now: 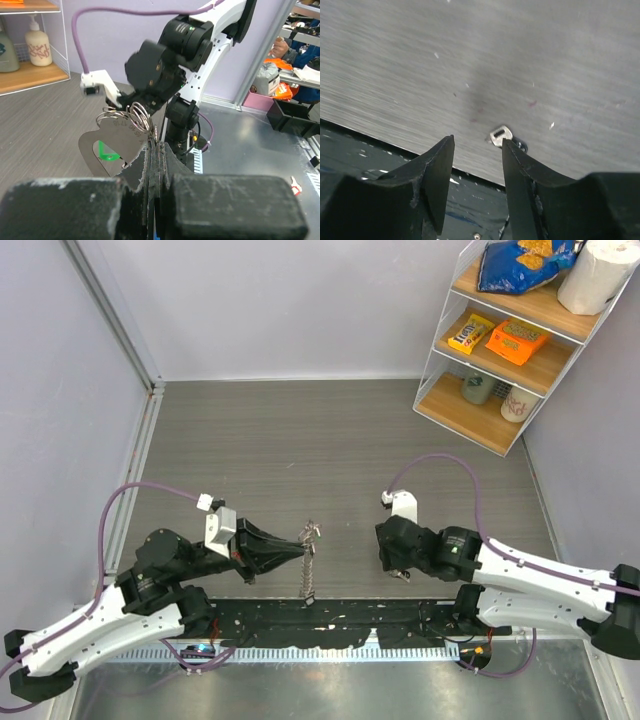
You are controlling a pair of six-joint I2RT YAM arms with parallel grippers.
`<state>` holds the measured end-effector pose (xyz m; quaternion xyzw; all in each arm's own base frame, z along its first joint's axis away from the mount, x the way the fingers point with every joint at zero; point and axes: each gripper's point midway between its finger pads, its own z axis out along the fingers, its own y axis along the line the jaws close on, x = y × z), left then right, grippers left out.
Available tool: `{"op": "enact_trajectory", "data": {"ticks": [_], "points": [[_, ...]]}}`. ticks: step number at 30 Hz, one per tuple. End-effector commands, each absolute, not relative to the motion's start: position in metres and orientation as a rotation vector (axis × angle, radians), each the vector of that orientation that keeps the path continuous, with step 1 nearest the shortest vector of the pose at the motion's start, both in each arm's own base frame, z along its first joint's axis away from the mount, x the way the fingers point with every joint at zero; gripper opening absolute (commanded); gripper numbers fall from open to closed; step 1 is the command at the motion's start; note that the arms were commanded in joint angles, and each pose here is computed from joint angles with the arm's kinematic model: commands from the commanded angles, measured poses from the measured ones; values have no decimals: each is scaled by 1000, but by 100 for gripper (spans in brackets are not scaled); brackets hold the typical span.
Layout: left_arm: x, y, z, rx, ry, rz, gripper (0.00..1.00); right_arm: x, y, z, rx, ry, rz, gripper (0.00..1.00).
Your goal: Put the keys on the keyring
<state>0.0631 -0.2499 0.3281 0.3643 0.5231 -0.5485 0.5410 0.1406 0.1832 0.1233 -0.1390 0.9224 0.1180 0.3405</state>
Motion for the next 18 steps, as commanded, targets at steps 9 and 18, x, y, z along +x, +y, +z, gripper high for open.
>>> {"op": "enact_trajectory", "data": {"ticks": [9,18], "points": [[58,-245,338,879,1160,-1302,0,113,196,76,-16,2601,476,52],[54,-244,339,888,1145,-1317,0,104,188,49,157,2660,456,50]]}}
